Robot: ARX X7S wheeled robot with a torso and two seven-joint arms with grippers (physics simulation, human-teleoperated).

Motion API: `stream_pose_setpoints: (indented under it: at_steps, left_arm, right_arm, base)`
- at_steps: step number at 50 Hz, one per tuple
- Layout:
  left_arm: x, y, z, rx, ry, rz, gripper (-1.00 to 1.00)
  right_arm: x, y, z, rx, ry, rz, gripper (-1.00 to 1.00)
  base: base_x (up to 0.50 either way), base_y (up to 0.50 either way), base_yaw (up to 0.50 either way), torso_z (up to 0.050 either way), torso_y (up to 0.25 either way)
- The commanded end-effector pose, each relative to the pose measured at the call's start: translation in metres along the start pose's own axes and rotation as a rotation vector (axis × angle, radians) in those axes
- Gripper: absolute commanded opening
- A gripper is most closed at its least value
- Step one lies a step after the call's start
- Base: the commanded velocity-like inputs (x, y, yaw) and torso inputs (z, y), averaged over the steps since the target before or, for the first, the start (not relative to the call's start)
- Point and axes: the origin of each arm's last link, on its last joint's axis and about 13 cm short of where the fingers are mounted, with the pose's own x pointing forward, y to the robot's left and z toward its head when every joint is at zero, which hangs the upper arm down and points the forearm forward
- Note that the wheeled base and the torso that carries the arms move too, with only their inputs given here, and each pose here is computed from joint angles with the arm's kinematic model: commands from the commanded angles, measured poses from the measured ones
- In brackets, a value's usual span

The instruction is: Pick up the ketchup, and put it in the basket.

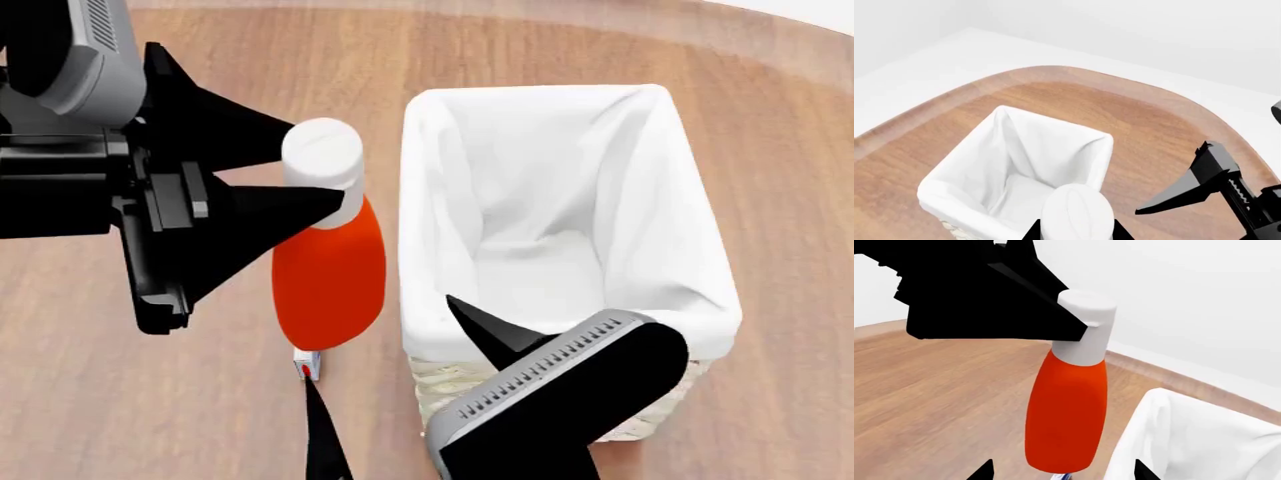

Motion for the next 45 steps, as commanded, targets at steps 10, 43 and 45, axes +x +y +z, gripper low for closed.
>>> stream_pose_setpoints:
  at_steps: [10, 43, 45]
  left_arm:
    - [0.000, -0.003, 0.002, -0.001, -0.018, -0.003, -1.00]
    - [-0.002, -0.003, 0.003, 0.000, -0.031, 0.004, -1.00]
    - [-0.002, -0.004, 0.004, 0.001, -0.033, 0.003, -1.00]
  right_arm:
    - [0.011, 0.000, 0.001, -0.003, -0.008, -0.009, 1.00]
    - [0.031, 0.005, -0.010, 0.095, -0.061, -0.021, 1.00]
    - [0.033, 0.006, -0.012, 0.104, -0.065, -0.024, 1.00]
  base:
    - [0.00, 0.00, 0.00, 0.002, 0.000]
    - [0.00, 0.00, 0.00, 0.000, 0.001]
    - [0.00, 0.00, 0.00, 0.000, 0.000]
